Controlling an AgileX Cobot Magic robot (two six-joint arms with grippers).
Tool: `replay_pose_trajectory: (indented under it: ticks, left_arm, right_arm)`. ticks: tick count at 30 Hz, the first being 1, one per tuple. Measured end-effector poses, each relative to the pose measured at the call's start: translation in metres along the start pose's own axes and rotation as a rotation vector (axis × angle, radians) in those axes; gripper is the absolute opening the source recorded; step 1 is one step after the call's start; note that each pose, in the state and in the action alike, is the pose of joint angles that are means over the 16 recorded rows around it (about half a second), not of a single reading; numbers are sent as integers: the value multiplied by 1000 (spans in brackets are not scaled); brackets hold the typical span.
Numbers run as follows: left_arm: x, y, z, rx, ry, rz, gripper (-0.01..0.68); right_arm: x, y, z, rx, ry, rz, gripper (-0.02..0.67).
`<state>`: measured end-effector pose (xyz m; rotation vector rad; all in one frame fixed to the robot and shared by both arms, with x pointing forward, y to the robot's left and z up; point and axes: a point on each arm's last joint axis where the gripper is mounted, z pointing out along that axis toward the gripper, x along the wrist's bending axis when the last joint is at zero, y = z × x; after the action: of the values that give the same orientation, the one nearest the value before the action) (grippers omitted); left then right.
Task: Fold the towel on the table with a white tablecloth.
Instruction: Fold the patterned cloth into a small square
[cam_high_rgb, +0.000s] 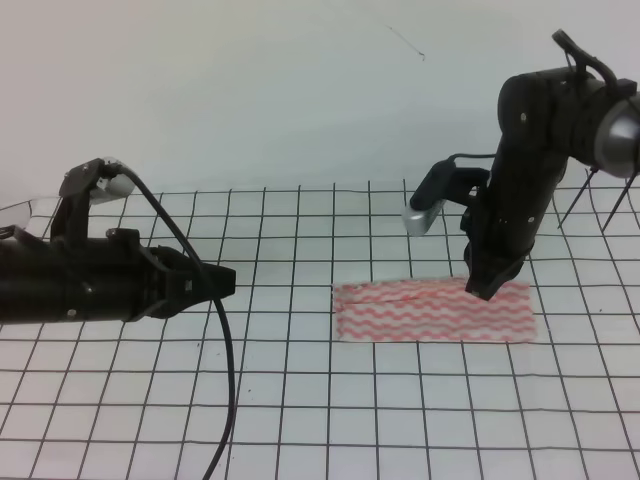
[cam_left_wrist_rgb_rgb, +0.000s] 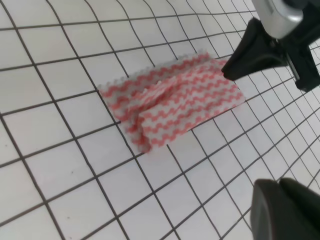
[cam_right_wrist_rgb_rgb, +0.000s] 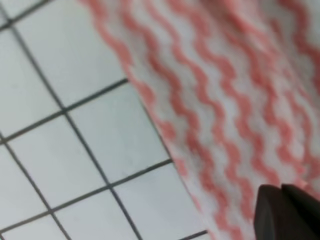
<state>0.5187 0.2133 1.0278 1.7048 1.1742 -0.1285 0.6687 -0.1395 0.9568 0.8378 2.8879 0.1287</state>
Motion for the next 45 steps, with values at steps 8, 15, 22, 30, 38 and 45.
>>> replay_pose_trajectory:
  ticks: [8,15,22,30,38,45]
  left_arm:
    - [0,0,0,0,-2,-1,-2]
    - [0,0,0,0,-2,-1,-2]
    - [0,0,0,0,-2,0,-2]
    - [0,0,0,0,-2,2,-2]
    - [0,0,0,0,-2,2,-2]
    - [0,0,0,0,-2,2,-2]
  right_arm:
    - [2,-3,9,9,91,-40,0]
    - [-12,-4,13,-7,22,23,-1]
    - [-14,4,8,-83,48,59,-1]
    - [10,25,2,-202,210,-11,26]
    - [37,46,15,-262,276,-98,108]
    - [51,55,30,-256,294,-141,164]
